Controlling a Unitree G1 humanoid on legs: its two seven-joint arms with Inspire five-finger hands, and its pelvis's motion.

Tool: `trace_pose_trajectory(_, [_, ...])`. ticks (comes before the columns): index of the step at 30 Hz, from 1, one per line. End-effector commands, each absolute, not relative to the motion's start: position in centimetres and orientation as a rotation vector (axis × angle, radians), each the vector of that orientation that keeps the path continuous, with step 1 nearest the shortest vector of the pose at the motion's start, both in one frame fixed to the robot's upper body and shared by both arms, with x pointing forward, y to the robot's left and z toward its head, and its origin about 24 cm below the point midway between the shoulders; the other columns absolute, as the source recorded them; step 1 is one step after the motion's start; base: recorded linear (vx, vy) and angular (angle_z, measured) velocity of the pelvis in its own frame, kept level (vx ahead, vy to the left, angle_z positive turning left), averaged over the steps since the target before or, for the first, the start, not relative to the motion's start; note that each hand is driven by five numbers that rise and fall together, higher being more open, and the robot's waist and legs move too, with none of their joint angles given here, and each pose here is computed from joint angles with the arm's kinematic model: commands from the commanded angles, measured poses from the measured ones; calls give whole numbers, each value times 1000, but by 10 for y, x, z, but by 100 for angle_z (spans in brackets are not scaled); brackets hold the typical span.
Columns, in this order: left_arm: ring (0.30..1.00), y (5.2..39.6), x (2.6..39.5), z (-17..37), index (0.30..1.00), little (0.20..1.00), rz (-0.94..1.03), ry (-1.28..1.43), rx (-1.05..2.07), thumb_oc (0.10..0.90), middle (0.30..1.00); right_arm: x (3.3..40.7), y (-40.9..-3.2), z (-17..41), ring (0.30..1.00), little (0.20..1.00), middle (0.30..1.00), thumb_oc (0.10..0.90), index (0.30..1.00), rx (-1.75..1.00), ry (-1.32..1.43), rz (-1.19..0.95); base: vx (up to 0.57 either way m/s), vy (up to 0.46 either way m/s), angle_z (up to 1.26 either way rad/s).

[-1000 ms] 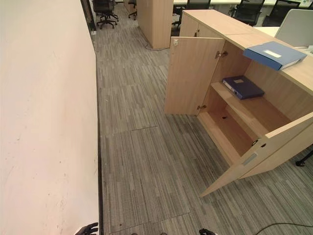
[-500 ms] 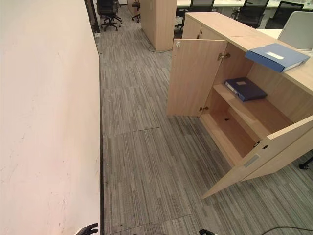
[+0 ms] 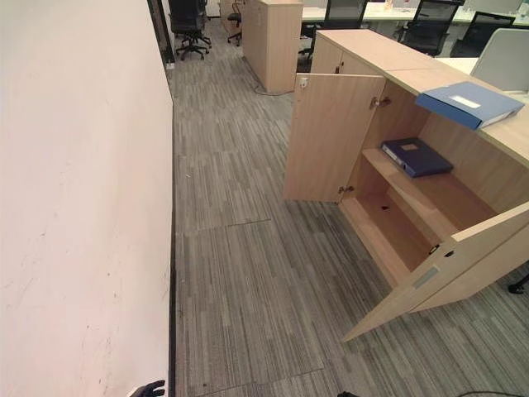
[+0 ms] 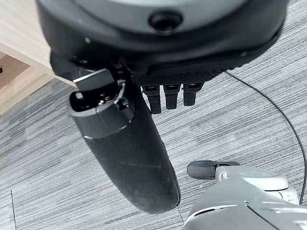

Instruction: Put the empty folder in the office cabinet

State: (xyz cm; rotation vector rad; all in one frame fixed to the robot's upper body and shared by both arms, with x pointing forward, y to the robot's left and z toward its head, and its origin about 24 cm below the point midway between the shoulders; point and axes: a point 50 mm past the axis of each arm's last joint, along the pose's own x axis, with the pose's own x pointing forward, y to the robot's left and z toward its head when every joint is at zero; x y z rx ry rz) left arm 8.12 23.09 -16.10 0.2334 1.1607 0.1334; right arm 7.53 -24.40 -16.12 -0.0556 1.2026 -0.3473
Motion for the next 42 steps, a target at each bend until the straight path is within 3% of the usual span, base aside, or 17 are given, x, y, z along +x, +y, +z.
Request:
trace_pose_trajectory(1, [900,246,124,-146,900,900,167,1030,260,800,900,105,-263,-149,900,900,900,800,900,-101,1109,-366,6,-47,1])
trace_pose_trajectory(11, [900,246,142,-140,900,900,194,971,236,800,900,117,-279,-140,900,900,900,800,900,-98,1061,-429,20,-89,17])
trace_pose_trajectory(26, [900,257,92,-154,900,900,242,1132,256,800,900,101,-275,-147,900,900,900,800,900,-122,1138,-422,438,206,-29])
trace_pose_trajectory(38, [900,276,130,-135,900,900,314,1000,255,800,900,145,-254,-138,900,900,900,800,900,-36,986,-391,303,293,8])
trace_pose_trajectory(42, [900,277,132,-134,900,900,318,995,253,800,900,145,-253,-139,900,900,900,800,900,-32,986,-394,372,179,22])
